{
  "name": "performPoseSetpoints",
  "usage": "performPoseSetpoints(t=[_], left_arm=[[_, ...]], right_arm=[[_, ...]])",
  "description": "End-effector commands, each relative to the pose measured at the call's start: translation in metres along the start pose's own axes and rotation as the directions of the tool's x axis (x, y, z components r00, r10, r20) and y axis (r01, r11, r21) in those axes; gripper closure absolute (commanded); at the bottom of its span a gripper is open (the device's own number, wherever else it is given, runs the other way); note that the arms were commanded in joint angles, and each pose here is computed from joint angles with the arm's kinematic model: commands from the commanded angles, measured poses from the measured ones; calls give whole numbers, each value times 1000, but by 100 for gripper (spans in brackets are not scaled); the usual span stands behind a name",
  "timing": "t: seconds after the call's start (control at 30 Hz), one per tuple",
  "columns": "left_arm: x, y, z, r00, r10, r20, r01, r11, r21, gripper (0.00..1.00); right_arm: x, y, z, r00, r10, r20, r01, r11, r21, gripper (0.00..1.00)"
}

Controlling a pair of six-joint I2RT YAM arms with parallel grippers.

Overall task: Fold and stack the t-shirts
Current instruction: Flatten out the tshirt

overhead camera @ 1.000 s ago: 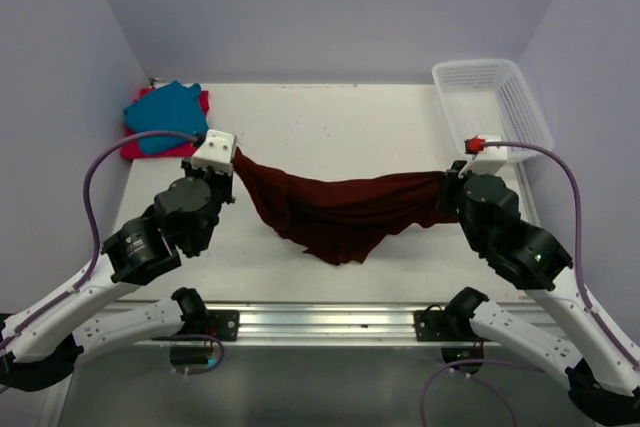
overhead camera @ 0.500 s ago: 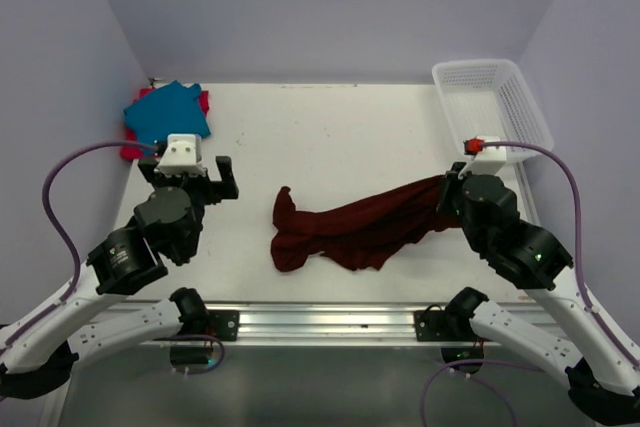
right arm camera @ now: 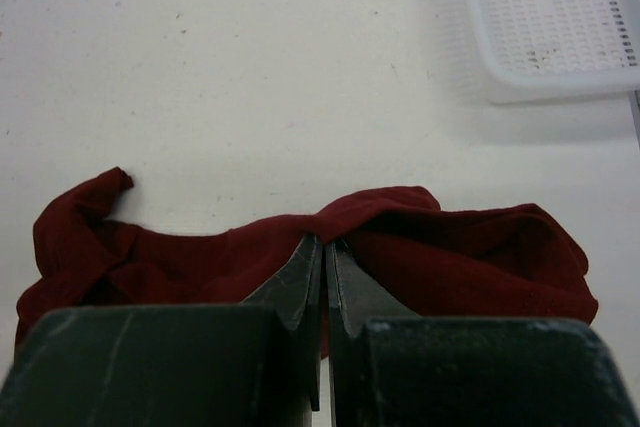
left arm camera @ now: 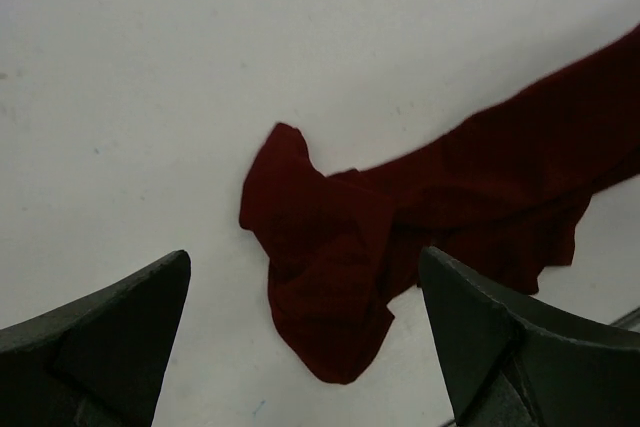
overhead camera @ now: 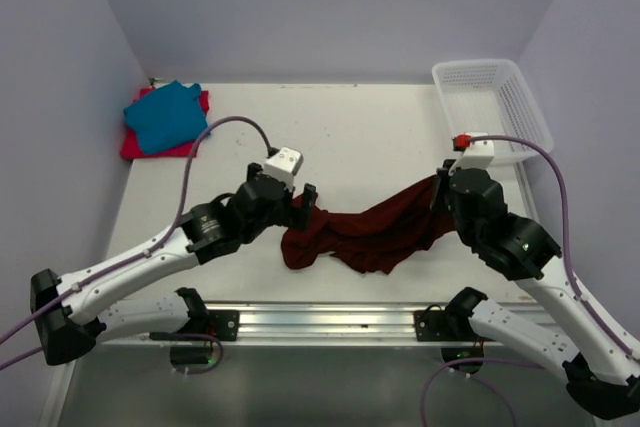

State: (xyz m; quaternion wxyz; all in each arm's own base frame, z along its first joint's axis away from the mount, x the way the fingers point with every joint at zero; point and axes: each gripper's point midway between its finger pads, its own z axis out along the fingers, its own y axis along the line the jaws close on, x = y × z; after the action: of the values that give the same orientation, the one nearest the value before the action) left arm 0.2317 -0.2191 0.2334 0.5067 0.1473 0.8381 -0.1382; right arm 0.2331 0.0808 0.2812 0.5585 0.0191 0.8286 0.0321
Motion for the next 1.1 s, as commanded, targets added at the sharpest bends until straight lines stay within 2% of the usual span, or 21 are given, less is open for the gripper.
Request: performPoseSetpoints(t=[0.0, 0.13, 0.3, 0.43, 0.63, 0.8, 0.9, 0.93, 1.0, 1.03, 1.07], left_arm=[[27, -40, 11, 996, -28, -85, 44, 980, 193, 0], [63, -51, 31, 976, 35, -217, 11, 978, 208, 0], [79, -58, 35, 970, 64, -235, -1, 966, 257, 0], [111, -50, 47, 946, 122, -302, -50, 971, 234, 0], [144, -45, 66, 920, 191, -341, -114, 966, 233, 14], [161, -45, 80, 908, 216, -358, -138, 963, 232, 16], [162, -40, 86, 909, 225, -352, -161, 966, 204, 30], [159, -39, 87, 910, 223, -349, -164, 968, 191, 50], [153, -30, 85, 912, 211, -353, -173, 975, 136, 76], [142, -29, 83, 922, 186, -339, -159, 981, 107, 100], [131, -19, 82, 931, 173, -321, -167, 985, 46, 100]], right_arm=[[-10, 6, 3, 999, 34, 34, -33, 999, -16, 100], [-8, 8, 5, 999, 30, 31, -30, 999, -16, 100], [-7, 7, 5, 999, 32, 32, -32, 999, -14, 100], [-6, 8, 6, 999, 32, 30, -31, 999, -19, 100], [-5, 10, 7, 999, 37, 28, -36, 999, -24, 100], [-6, 8, 5, 999, 41, 31, -40, 999, -24, 100], [-5, 7, 4, 999, 38, 31, -38, 999, -22, 100], [-5, 6, 4, 999, 37, 32, -37, 999, -18, 100], [-4, 5, 3, 999, 35, 31, -35, 999, -17, 100], [-3, 4, 3, 999, 30, 29, -30, 999, -14, 100], [-3, 3, 3, 999, 29, 29, -28, 1000, -13, 100]])
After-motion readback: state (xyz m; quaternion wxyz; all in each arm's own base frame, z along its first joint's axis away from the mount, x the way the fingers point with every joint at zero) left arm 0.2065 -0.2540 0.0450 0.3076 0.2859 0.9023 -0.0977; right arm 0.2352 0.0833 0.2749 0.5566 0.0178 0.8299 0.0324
